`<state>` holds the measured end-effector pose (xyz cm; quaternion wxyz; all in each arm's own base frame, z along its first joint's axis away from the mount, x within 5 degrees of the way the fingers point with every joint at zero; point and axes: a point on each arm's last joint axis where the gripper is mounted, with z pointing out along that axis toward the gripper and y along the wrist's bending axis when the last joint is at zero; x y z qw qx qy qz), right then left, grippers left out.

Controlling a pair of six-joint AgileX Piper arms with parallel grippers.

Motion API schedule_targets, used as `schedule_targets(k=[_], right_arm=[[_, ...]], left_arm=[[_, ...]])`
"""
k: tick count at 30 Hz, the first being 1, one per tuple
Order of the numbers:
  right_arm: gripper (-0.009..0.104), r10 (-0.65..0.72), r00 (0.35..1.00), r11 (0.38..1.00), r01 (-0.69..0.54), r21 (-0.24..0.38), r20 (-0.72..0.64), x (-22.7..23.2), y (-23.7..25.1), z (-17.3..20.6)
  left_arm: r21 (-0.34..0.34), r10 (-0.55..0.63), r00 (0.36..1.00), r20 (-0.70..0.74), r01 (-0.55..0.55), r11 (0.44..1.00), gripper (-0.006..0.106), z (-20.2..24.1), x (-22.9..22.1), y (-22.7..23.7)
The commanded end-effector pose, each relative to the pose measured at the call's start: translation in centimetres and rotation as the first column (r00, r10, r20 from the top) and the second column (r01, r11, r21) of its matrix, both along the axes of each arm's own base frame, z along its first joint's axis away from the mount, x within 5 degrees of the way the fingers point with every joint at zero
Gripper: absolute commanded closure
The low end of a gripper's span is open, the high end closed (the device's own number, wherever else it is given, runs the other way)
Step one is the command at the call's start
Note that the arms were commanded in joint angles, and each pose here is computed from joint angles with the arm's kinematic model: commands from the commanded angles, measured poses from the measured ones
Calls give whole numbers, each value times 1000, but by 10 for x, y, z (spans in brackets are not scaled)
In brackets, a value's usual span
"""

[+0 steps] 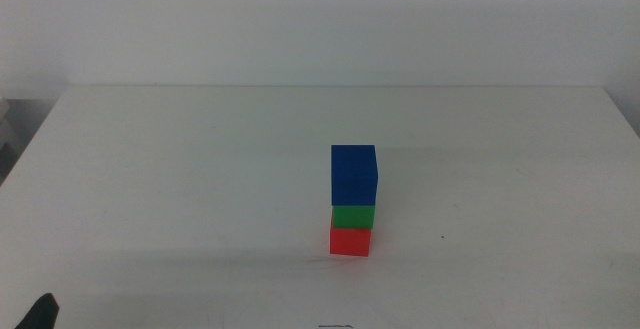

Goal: Stack red cubes first, then green, then blue cubes in a specific spot.

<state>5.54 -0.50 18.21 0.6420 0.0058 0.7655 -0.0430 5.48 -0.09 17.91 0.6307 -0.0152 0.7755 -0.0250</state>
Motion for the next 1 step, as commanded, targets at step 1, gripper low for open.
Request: schedule_targets(k=[1], right_arm=[[11, 4, 994, 999, -1, -35, 107, -1, 0, 13]], left_arm=[[-18, 0, 995, 98, 2, 1000, 7, 9, 0, 0]])
